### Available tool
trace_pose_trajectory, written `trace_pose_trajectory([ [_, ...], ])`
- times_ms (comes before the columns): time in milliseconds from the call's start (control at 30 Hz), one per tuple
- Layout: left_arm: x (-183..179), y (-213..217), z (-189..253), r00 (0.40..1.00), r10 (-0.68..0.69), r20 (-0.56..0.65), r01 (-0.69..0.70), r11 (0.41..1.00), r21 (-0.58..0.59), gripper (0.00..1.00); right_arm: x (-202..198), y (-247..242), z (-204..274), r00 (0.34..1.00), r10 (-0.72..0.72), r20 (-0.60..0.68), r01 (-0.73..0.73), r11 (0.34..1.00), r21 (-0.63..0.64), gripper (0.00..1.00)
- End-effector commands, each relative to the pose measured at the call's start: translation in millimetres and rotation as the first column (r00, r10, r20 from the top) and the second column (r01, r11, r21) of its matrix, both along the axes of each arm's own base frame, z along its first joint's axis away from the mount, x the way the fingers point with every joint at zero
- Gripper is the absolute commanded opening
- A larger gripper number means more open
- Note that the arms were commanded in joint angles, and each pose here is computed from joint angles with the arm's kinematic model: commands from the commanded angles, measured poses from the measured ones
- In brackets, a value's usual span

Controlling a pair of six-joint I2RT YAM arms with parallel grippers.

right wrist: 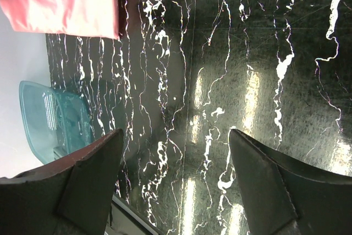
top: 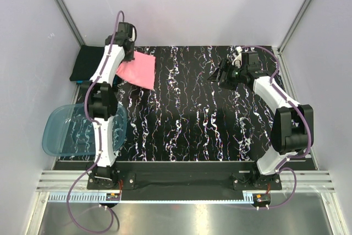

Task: Fold and stack the t-shirts
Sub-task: Neatly place the folded tshirt to the corner

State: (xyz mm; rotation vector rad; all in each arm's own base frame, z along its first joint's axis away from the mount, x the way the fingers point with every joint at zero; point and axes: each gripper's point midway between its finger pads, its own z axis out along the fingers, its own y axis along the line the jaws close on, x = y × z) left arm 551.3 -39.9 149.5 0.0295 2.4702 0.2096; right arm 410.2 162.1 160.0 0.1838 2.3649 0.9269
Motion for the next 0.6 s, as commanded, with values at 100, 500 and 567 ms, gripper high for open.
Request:
trace_pose_trajectory([
  [100,9,53,93,0.978,0.014,0.206,-0.038,0.993,0.114,0.00,11,-2,25,0.997,-0.004,0.082,0.002,1.000,0.024,0.86],
  [500,19,127,130,0.949,0.058,0.309,-0.128,0.969,0.212,0.00,15,-9,29,0.995,-0.027,0.099,0.025,0.999,0.021,0.86],
  [567,16,145,135,0.943,0.084,0.323,-0.157,0.965,0.208,0.00,15,-9,31,0.994,-0.027,0.102,0.025,0.999,0.024,0.86],
])
